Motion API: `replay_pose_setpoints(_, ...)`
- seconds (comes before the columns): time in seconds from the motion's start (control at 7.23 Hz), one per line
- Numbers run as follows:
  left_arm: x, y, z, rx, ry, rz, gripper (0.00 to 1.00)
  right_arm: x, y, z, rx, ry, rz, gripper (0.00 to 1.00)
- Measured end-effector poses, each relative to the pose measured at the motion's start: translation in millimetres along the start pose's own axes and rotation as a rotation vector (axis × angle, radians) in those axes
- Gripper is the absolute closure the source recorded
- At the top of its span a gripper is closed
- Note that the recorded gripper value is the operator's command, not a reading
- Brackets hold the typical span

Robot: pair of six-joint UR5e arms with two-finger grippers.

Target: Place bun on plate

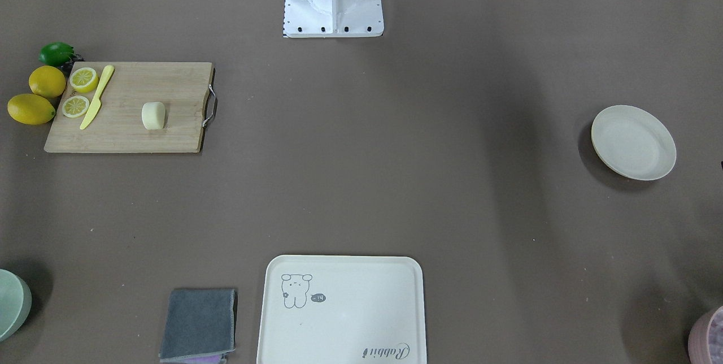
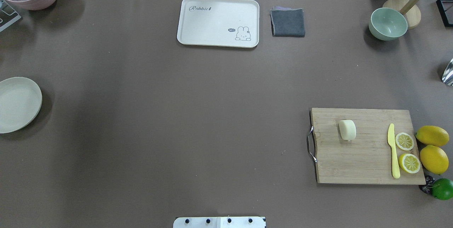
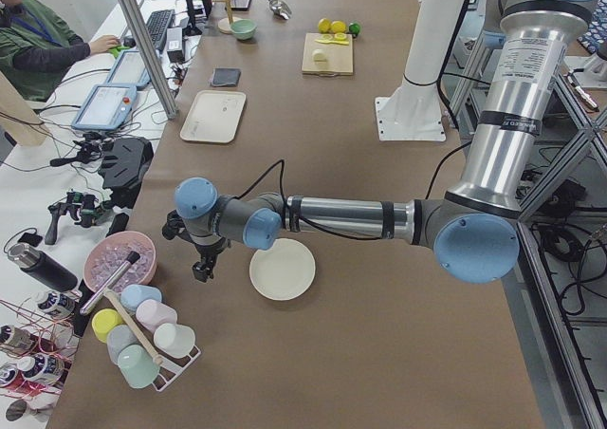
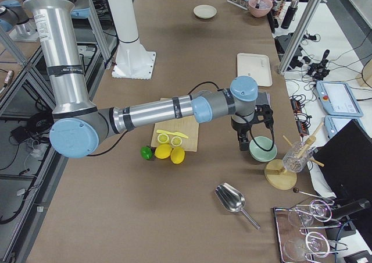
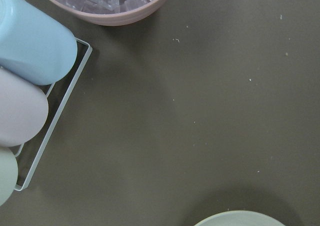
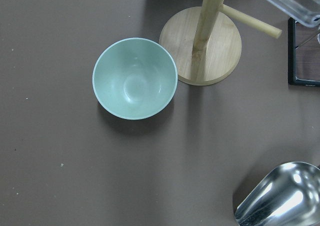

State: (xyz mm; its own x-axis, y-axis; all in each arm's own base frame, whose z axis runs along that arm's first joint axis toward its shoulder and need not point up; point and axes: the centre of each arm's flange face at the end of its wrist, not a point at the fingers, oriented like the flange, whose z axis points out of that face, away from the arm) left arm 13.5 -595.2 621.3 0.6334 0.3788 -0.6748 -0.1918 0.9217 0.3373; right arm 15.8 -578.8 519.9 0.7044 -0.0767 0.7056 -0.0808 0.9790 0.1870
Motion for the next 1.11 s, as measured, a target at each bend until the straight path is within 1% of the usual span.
replay_pose_setpoints(0.28,-6,32,25,-0.041,0.013,0.107,0.05,-5,-1,1,-0.001,-0.001,-0.008,0.0)
replay_pose_setpoints(0.55,-8,54,48,-0.084,0.029,0.174,0.05,-10,-2,2,-0.002,-0.003,-0.017,0.0)
replay_pose_setpoints(0.97,7,60,89,-0.153,0.061,0.217,0.05,-15,0,-1,0.005,-0.004,-0.028,0.0)
replay_pose_setpoints(1.11,12,60,102,-0.177,0.069,0.223,0.09,-16,0,-3,0.009,-0.004,-0.031,0.0)
